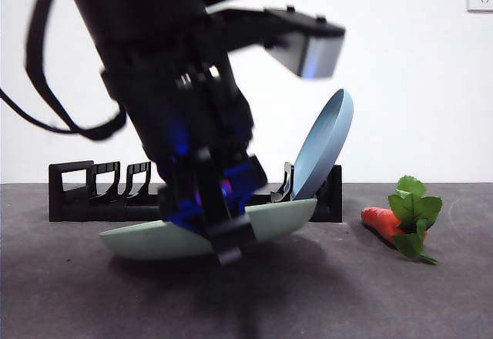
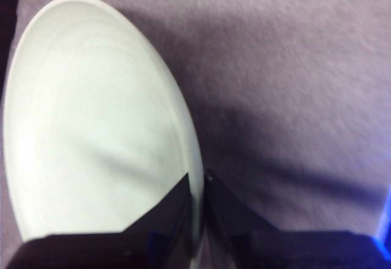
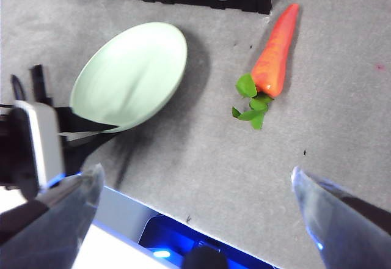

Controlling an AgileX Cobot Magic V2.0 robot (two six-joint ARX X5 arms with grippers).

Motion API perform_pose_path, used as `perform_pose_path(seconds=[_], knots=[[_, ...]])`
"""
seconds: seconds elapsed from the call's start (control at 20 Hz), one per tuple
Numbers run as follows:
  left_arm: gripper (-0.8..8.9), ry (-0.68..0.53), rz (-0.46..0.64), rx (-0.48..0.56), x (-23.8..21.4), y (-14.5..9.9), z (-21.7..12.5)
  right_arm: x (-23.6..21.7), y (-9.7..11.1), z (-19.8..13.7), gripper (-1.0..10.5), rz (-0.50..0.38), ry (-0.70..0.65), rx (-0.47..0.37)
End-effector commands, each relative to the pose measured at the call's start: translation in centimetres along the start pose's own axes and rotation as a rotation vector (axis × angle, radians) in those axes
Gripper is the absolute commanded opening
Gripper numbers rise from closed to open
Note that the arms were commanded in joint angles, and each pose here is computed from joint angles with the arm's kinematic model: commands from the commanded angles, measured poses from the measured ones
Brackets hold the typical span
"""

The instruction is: Take the green plate from the plate rack,put the plate on the table,take the carrot from the table,put the carrot in the plate

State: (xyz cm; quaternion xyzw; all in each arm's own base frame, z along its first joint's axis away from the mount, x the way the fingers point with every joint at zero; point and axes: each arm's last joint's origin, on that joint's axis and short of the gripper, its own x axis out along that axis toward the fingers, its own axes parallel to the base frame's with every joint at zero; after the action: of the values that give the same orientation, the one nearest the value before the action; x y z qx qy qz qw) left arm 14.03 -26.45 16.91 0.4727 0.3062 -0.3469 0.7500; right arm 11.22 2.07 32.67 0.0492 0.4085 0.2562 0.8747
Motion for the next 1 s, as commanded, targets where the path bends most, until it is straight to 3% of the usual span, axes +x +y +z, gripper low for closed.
perform_pose_path(seconds=[0.05, 0.25, 0.45, 0.75, 1.0], knots=[[-0.07, 0.053, -0.027, 0.05, 2.0, -1.1, -0.7, 0.2, -0.1, 0.2, 6.6, 0.001, 0.004, 0.007], [0.1, 0.104, -0.054, 0.074, 3.2, -1.8, -1.2, 0.5, -0.2, 0.3, 6.6, 0.004, 0.018, 0.014], [3.14, 0.093, -0.041, 0.057, 3.1, -1.5, -0.7, 0.7, -0.4, 0.5, 6.6, 0.004, 0.024, 0.017], [3.24, 0.04, -0.027, -0.047, -0.1, 0.8, 2.4, 1.6, -0.9, 1.2, 6.6, 0.005, 0.037, 0.033], [3.23, -0.138, -0.041, -0.211, -8.0, 5.5, 5.6, 4.3, -2.3, 3.1, 6.6, 0.005, 0.046, 0.059]])
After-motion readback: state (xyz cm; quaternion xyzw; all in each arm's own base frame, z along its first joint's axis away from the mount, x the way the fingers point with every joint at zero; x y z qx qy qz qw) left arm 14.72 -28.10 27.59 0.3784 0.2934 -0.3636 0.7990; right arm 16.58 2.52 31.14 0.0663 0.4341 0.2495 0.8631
